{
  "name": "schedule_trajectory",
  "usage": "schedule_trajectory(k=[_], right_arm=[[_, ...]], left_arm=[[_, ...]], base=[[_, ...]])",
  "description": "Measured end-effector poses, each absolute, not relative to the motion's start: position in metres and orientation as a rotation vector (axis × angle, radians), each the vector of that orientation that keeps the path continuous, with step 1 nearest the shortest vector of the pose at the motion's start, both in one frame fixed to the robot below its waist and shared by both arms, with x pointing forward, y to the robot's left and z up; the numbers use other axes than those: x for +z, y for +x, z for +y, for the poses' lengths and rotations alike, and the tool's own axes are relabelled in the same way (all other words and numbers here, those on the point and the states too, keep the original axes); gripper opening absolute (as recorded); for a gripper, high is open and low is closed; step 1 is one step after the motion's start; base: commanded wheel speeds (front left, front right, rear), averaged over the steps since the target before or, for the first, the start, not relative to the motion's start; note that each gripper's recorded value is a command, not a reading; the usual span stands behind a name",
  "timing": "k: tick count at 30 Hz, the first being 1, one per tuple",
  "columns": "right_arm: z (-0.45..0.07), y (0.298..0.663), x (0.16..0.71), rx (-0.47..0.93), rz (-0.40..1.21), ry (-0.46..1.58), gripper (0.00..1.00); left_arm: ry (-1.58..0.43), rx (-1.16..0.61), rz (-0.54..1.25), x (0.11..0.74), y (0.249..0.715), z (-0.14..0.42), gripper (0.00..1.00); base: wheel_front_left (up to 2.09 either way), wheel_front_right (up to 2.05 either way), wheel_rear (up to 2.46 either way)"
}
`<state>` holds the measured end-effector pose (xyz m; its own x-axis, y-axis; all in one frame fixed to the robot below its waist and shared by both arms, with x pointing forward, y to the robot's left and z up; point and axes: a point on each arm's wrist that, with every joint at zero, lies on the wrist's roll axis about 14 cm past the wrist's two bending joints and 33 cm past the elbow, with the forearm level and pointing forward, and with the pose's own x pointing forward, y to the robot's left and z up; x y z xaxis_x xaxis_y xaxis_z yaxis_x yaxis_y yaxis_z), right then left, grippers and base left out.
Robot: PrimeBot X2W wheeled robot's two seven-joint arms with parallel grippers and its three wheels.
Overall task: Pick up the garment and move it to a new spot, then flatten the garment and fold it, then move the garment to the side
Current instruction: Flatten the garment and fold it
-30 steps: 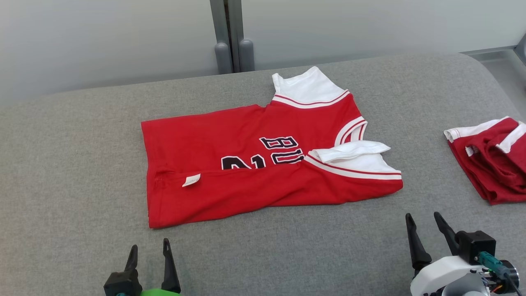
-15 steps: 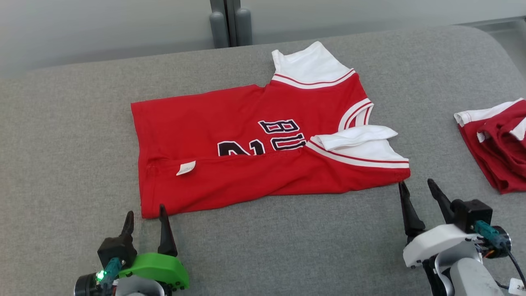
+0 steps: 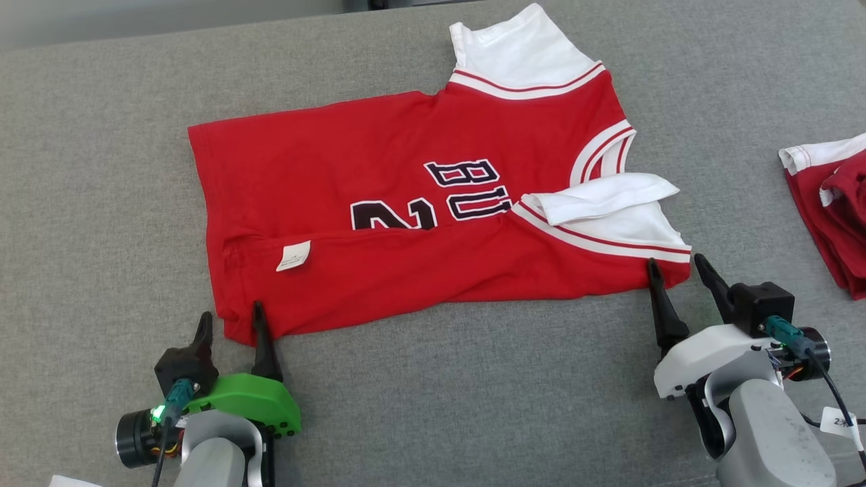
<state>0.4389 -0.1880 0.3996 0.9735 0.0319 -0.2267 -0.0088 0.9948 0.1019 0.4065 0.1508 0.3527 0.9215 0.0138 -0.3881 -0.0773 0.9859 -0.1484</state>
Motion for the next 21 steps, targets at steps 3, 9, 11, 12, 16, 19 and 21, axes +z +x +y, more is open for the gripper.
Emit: schedule_trajectory(k=[3, 9, 11, 12, 16, 19, 21], right_arm=[[-0.184, 0.436, 0.386, 0.028, 0.274, 0.105, 1.0], [-0.178, 0.437, 0.379, 0.031, 0.297, 0.158, 0.0], [-0.177, 0.439, 0.38, 0.028, 0.291, 0.176, 0.0], [-0.177, 0.44, 0.381, 0.025, 0.287, 0.188, 0.0], [-0.178, 0.445, 0.391, 0.017, 0.25, 0.208, 0.0], [-0.18, 0.452, 0.405, 0.011, 0.204, 0.218, 0.0], [-0.181, 0.462, 0.426, 0.018, 0.141, 0.216, 0.0]], left_arm=[[-0.159, 0.047, 0.414, 0.346, 0.406, 0.151, 1.0], [-0.183, 0.01, 0.454, 0.336, 0.404, 0.142, 0.0], [-0.193, 0.008, 0.457, 0.335, 0.404, 0.142, 0.0], [-0.195, 0.003, 0.459, 0.335, 0.404, 0.14, 0.0], [-0.209, -0.004, 0.444, 0.34, 0.408, 0.138, 0.0], [-0.213, -0.006, 0.394, 0.355, 0.417, 0.139, 0.0], [-0.228, 0.001, 0.305, 0.381, 0.43, 0.142, 0.0]], base=[[0.0, 0.0, 0.0], [0.0, 0.0, 0.0], [0.0, 0.0, 0.0], [0.0, 0.0, 0.0], [0.0, 0.0, 0.0], [0.0, 0.0, 0.0], [0.0, 0.0, 0.0]])
